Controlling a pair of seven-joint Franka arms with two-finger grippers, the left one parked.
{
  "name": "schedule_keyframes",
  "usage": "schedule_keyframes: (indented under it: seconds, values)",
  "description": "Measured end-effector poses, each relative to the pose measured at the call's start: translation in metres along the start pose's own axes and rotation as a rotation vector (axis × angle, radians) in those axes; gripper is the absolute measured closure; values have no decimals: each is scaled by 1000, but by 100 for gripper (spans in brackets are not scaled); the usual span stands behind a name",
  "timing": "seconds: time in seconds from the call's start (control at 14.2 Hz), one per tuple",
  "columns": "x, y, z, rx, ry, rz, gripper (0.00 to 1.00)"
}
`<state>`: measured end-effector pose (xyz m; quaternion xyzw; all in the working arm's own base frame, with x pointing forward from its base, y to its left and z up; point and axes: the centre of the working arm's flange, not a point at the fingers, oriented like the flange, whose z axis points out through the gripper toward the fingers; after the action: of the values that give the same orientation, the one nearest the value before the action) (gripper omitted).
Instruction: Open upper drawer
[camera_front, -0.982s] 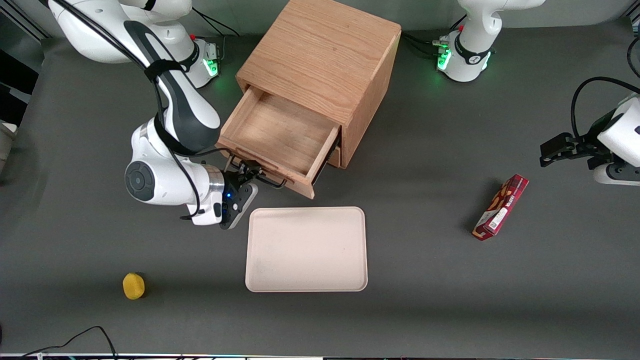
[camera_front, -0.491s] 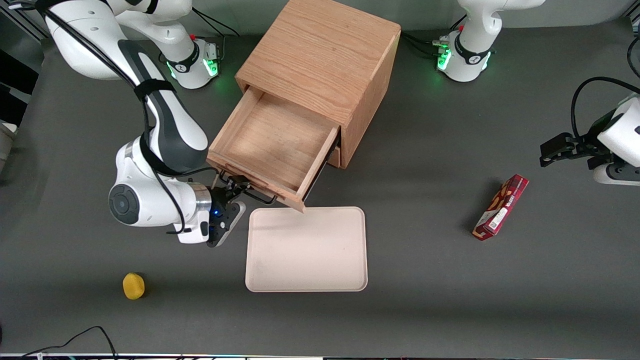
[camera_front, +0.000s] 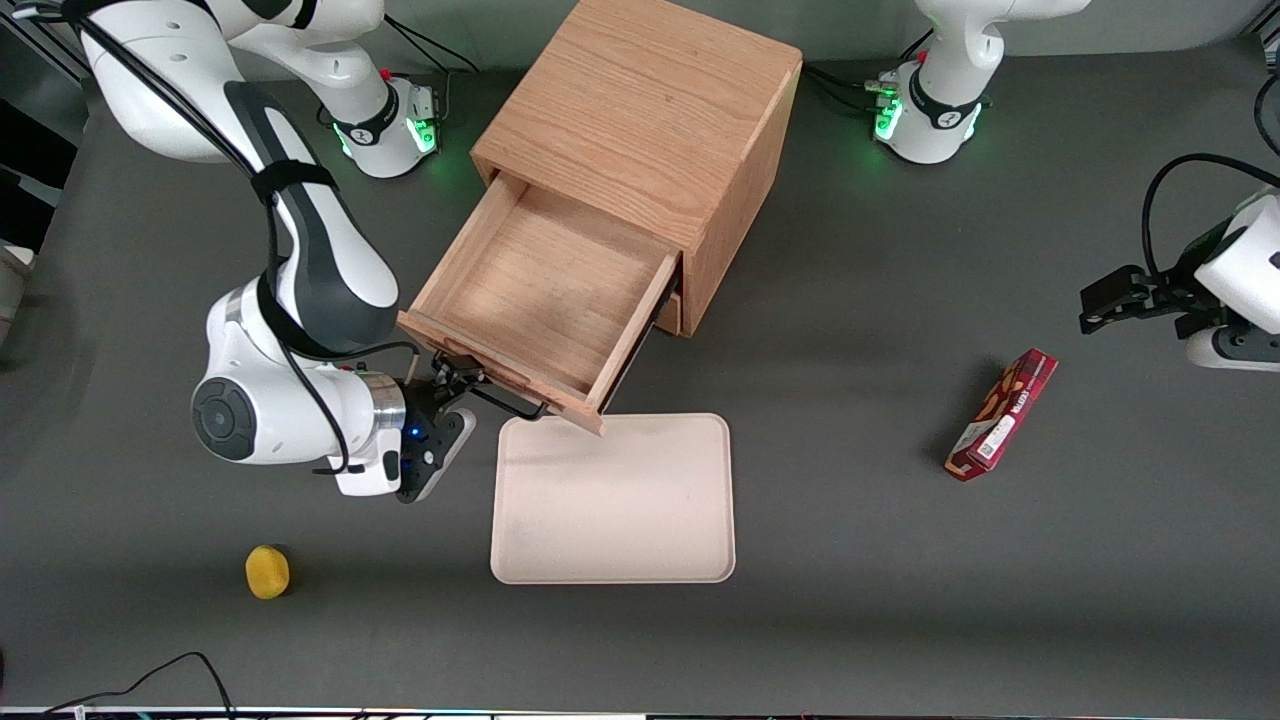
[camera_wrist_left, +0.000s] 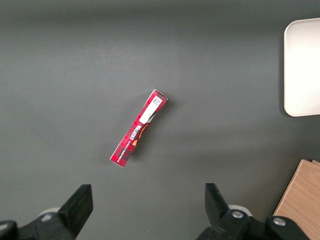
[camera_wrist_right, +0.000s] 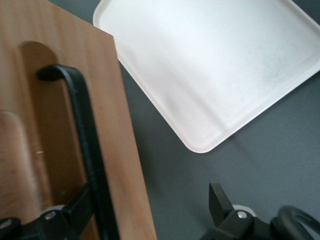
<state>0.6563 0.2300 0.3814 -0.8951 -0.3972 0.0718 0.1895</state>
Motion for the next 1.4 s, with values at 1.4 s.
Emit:
schedule_keyframes:
  seconds: [1.4]
  values:
    - [-244, -111, -286, -329, 104, 865, 0]
